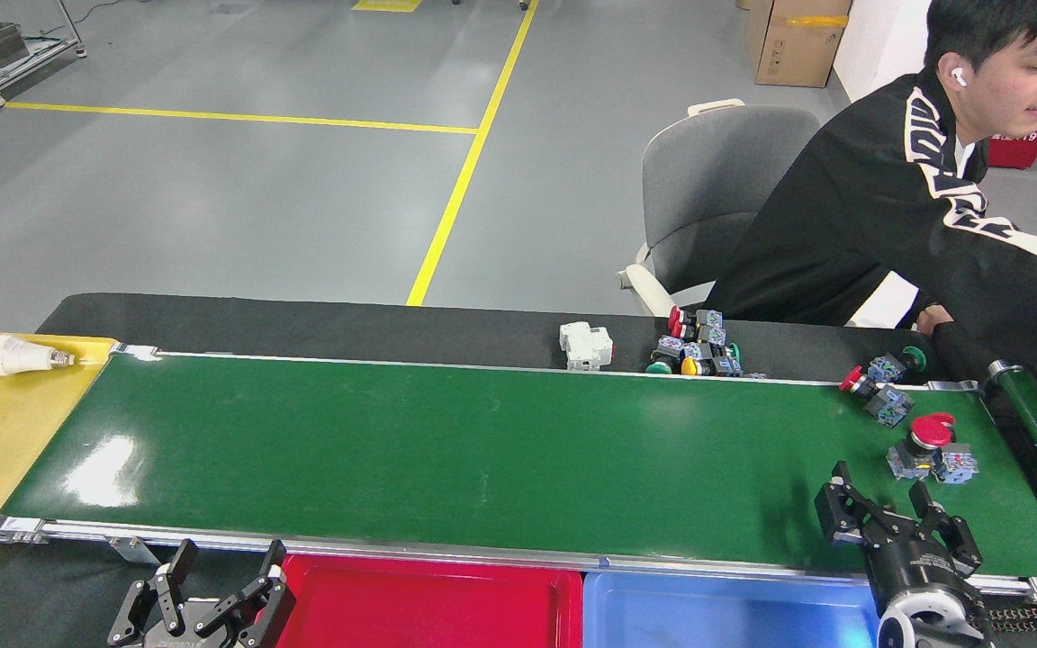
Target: Pick switch part from conveyor to tray
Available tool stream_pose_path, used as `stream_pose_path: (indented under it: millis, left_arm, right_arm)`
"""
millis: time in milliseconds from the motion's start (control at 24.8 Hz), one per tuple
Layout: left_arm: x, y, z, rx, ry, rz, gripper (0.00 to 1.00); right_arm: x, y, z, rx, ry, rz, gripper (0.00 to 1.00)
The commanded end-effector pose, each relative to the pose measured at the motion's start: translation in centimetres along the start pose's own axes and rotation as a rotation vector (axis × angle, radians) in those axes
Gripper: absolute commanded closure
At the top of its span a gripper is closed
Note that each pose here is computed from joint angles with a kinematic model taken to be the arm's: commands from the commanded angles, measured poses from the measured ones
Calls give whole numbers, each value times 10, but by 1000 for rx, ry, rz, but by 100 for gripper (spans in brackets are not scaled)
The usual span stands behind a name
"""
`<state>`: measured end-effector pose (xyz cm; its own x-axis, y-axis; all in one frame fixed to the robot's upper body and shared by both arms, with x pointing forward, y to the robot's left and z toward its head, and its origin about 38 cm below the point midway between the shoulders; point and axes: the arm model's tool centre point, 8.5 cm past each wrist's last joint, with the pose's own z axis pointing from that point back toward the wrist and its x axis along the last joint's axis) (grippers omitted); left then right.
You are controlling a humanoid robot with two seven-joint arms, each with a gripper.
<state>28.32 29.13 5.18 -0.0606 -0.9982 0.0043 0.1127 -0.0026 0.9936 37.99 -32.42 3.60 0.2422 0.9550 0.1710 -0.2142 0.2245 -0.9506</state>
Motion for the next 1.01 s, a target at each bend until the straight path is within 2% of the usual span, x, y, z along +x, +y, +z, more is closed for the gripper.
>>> stream_pose_path:
  millis: [0, 242, 808, 848, 970]
  left_arm:
    - [3, 5, -1, 17, -11, -1, 0]
    - [4, 4, -1, 1, -12, 5, 0]
    - [2, 7, -3, 6, -15, -5, 0]
    - [2, 8, -4, 12, -15, -4, 0]
    - [4, 8, -5, 15, -13, 4, 0]
  right_arm:
    - [1, -11, -6, -21, -2, 10, 11]
    - [5, -15, -19, -14, -4, -1, 11]
    - [19, -13, -22, -7, -38, 16, 11]
    - [25, -12, -23, -5, -49, 16, 13]
    - [50, -8, -23, 5, -113, 40, 36]
